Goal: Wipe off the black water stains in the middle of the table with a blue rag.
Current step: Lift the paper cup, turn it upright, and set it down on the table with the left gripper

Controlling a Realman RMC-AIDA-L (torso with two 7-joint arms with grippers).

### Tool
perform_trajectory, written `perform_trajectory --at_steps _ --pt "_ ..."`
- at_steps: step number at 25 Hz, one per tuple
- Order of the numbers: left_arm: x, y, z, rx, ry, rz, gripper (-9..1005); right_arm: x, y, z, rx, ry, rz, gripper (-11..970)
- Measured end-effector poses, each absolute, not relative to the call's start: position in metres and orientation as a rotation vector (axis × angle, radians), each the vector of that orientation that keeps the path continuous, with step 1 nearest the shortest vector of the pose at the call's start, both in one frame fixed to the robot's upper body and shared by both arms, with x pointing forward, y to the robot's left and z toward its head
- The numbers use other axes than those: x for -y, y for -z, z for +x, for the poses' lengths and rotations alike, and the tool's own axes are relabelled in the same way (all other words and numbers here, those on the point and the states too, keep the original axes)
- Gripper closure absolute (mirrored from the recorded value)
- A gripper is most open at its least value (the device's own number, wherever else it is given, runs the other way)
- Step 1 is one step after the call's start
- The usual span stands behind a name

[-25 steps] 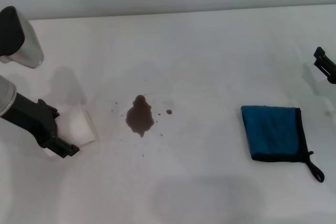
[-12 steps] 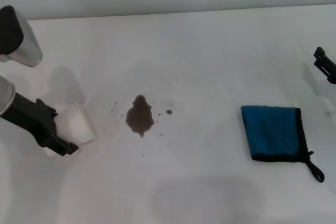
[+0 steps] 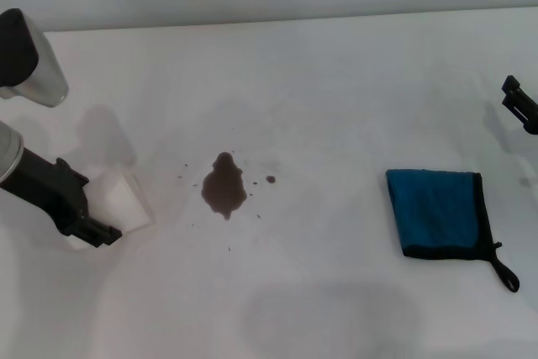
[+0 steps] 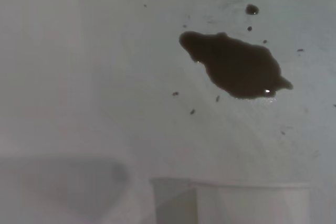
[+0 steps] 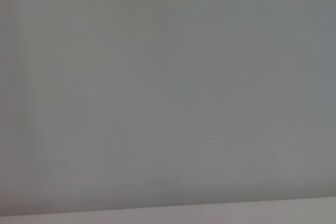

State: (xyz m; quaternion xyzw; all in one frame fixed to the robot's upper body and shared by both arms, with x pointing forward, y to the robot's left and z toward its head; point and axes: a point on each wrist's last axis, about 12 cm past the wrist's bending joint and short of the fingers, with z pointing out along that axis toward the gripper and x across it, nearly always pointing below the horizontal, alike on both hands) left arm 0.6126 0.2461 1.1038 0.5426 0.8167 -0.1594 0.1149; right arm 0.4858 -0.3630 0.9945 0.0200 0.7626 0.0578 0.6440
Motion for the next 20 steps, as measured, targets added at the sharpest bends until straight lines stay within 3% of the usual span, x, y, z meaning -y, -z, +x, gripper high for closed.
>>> perform_trajectory --at_steps 10,20 --pt "-0.2456 -1.1115 0.6187 -2.387 0.446 1.553 368 0.3629 -0.9947 0.4858 -1.734 -0.132 0.045 87" --pt "-0.2393 -1.1130 0.6219 -2.272 0.550 1.416 411 0.3639 -0.9966 0.4870 -1.724 -0.129 0.038 88"
